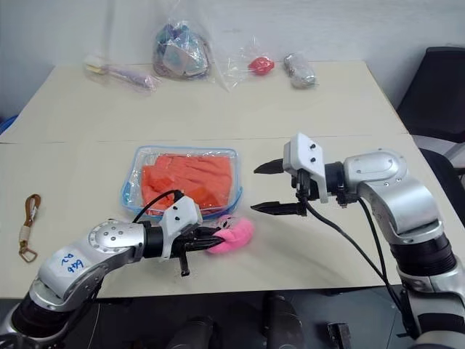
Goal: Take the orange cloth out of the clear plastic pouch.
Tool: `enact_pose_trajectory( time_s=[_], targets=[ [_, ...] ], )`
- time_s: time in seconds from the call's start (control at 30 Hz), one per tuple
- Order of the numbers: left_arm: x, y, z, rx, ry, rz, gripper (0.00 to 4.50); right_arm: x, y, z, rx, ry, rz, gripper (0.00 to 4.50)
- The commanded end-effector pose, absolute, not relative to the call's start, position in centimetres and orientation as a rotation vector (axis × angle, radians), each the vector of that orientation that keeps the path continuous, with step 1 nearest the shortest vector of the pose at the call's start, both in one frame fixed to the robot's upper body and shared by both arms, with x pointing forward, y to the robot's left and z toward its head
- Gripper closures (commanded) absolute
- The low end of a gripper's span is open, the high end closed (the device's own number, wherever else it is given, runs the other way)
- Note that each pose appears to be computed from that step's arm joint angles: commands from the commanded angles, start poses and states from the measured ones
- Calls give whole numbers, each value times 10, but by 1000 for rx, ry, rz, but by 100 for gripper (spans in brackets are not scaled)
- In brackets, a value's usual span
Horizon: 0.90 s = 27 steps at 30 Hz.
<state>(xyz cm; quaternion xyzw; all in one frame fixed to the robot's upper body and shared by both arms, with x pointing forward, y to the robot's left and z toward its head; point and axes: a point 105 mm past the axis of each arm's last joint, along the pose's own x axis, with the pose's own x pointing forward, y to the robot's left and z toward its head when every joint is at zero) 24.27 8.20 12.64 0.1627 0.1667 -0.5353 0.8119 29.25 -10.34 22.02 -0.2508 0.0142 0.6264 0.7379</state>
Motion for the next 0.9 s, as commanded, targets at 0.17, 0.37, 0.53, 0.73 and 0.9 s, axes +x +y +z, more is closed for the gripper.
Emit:
enact_pose_trajectory(
  time_s=[0.17,0.37,0.53,0.73,0.9],
  targets=[
    [225,133,145,471,387,-1136,447,305,-87,202,-730,-49,1379,39],
    [214,165,162,537,413,-1145,447,309,-61,175,-820,-131,1412,39],
    [216,166,162,561,397,-1137,449,315,-45,162,-841,-188,1403,58],
    [219,161,164,550,373,-1136,450,312,-34,159,-855,-233,1425,199],
    [219,162,162,544,376,-1123,450,306,-22,155,-881,-256,1457,199]
  ],
)
